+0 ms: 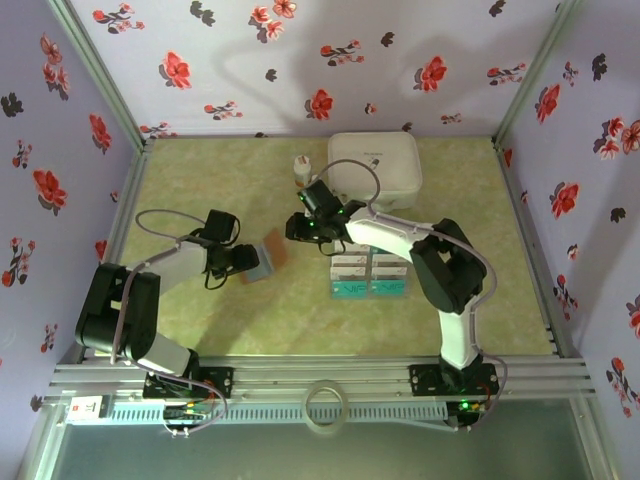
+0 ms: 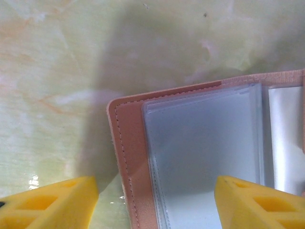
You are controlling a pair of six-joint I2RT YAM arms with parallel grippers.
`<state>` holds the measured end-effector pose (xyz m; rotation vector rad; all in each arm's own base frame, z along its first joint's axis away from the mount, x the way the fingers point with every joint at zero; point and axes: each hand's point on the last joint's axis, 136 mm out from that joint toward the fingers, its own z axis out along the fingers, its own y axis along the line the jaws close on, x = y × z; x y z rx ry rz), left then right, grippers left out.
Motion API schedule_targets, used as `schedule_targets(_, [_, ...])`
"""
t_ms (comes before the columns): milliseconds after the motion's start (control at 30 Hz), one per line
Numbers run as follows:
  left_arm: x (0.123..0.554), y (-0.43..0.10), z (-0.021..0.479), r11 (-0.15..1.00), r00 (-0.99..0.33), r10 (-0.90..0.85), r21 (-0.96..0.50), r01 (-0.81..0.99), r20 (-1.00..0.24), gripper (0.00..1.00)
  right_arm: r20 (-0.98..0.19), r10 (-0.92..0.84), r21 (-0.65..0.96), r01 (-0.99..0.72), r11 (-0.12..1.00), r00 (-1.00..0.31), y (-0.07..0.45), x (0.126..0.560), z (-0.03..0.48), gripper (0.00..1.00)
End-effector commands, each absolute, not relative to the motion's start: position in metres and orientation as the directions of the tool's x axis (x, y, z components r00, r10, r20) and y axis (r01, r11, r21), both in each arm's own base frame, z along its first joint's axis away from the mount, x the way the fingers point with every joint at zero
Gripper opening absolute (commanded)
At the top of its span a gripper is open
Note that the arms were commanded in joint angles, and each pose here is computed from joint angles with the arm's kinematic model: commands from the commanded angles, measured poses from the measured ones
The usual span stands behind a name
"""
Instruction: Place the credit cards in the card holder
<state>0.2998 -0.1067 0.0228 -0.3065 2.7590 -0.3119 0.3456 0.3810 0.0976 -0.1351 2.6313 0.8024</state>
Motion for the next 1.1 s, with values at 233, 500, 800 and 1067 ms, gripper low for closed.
schedule_targets(233, [0.296, -0.097, 0.012, 0.973, -0.93, -0.204, -0.17, -0.158, -0.304, 0.68, -0.481, -0.033, 0.567, -0.34, 0.751, -0.876, 0.418, 0.319, 0.162, 0.27])
schedule_targets(500, [0.3, -0.098, 0.013, 0.973, -0.929, -0.202, -0.171, -0.155, -0.309, 0.68, -0.443, -0.116, 0.584, -0.385, 0.715, -0.889, 0.453, 0.289, 0.14, 0.05])
schedule_targets(800, [0.3, -0.099, 0.014, 0.973, -0.93, -0.203, -0.171, -0.156, -0.306, 0.68, -0.377, -0.068, 0.571, -0.289, 0.769, -0.924, 0.432, 0.304, 0.079, 0.0])
schedule_targets(1067, [0.305, -0.093, 0.024, 0.964, -0.917, -0.237, -0.197, -0.18, -0.322, 0.69, -0.328, -0.043, 0.546, -0.226, 0.807, -0.944, 0.411, 0.315, 0.041, 0.0])
